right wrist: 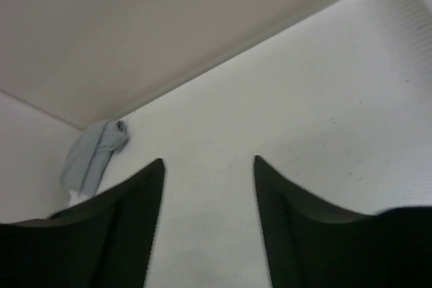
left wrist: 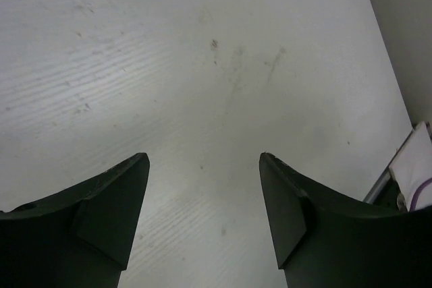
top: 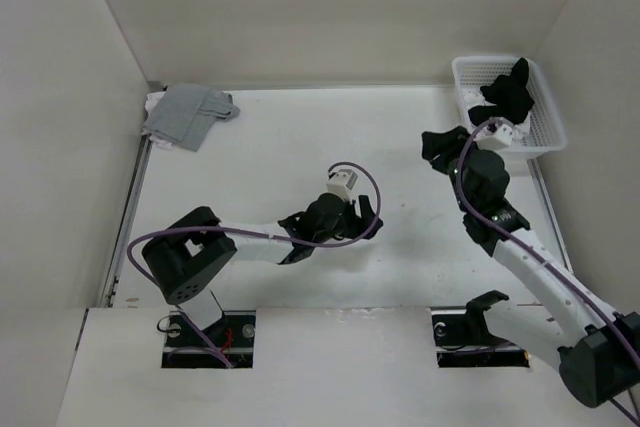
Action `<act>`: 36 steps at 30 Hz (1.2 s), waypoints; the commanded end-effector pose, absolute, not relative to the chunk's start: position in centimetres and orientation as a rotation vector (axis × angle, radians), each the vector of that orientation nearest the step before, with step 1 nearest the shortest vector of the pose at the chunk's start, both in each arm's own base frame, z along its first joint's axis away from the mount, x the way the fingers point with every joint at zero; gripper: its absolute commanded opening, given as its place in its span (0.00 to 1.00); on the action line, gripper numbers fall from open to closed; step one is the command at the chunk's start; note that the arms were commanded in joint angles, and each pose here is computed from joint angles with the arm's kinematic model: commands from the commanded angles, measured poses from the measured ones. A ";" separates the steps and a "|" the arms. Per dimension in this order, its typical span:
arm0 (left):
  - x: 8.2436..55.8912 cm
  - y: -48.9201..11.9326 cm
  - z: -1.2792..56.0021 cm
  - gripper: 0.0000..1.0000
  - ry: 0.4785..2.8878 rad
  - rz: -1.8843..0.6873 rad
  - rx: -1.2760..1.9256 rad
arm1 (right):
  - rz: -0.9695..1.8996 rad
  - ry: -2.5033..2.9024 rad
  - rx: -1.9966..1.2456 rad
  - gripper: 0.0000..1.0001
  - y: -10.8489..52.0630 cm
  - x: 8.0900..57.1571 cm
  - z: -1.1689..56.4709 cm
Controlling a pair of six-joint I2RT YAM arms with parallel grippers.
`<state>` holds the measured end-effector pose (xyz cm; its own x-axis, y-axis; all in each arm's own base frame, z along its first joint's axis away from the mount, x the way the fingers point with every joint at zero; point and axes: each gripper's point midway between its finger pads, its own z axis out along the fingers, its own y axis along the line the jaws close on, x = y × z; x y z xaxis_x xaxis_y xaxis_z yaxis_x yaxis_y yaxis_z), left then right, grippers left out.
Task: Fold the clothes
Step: Grab the tank top from the pile
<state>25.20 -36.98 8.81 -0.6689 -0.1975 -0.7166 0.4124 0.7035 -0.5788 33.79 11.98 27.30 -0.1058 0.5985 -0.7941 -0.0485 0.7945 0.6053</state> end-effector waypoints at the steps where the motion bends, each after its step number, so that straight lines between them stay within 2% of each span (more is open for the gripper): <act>1: 24.6 -38.7 10.3 0.65 2.050 -1.041 0.241 | 0.430 1.571 0.500 0.48 8.4 37.1 29.0; 2: 24.4 -38.9 10.4 0.65 2.041 -1.050 0.250 | 0.378 1.565 0.539 0.34 6.5 38.6 29.0; 5: 24.1 -38.9 10.8 0.64 2.009 -1.064 0.262 | 0.292 1.547 0.620 0.08 2.7 41.3 28.8; 8: 24.0 -38.7 11.2 0.58 1.974 -1.065 0.278 | 0.200 1.554 0.681 0.01 -1.3 44.5 28.4; 10: 23.9 -38.7 11.6 0.44 1.958 -1.072 0.297 | 0.115 1.561 0.715 0.01 -4.4 46.9 28.0; 11: 23.7 -38.8 11.8 0.33 1.950 -1.071 0.313 | 0.071 1.564 0.741 0.03 -6.4 48.2 27.6; 12: 23.8 -38.8 11.9 0.27 1.943 -1.068 0.317 | 0.041 1.568 0.768 0.06 -8.0 49.1 27.0; 14: 23.7 -38.8 11.9 0.23 1.941 -1.065 0.322 | -0.019 1.574 0.825 0.12 -11.5 51.3 25.7; 17: 23.6 -38.9 11.7 0.28 1.947 -1.072 0.331 | -0.095 1.617 0.883 0.37 -16.2 54.9 22.7; 21: 23.7 -38.8 11.7 0.39 1.942 -1.064 0.326 | -0.138 1.664 0.919 0.56 -20.3 58.8 19.8; 25: 23.9 -38.6 11.9 0.42 1.931 -1.061 0.321 | -0.117 1.697 0.915 0.62 -21.7 62.2 17.7; 27: 24.0 -38.5 11.9 0.43 1.934 -1.067 0.316 | -0.112 1.705 0.934 0.61 -22.3 63.3 16.4; 30: 24.1 -38.4 11.6 0.43 1.942 -1.067 0.311 | -0.091 1.709 0.970 0.57 -22.7 64.4 14.7; 31: 24.2 -38.4 11.6 0.43 1.942 -1.066 0.310 | -0.059 1.710 0.998 0.52 -22.7 64.8 13.9; 34: 24.5 -38.3 11.6 0.43 1.942 -1.062 0.304 | 0.031 1.686 1.041 0.25 -22.5 65.4 13.3; 36: 24.6 -38.2 11.5 0.43 1.945 -1.059 0.300 | 0.082 1.669 1.061 0.02 -22.3 65.3 13.9</act>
<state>24.20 -38.23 9.41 -0.6224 -0.1400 -0.7701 0.5355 0.6414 -0.5494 64.60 -22.00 11.38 -0.0716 0.6022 -0.7951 0.6400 0.6392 0.4264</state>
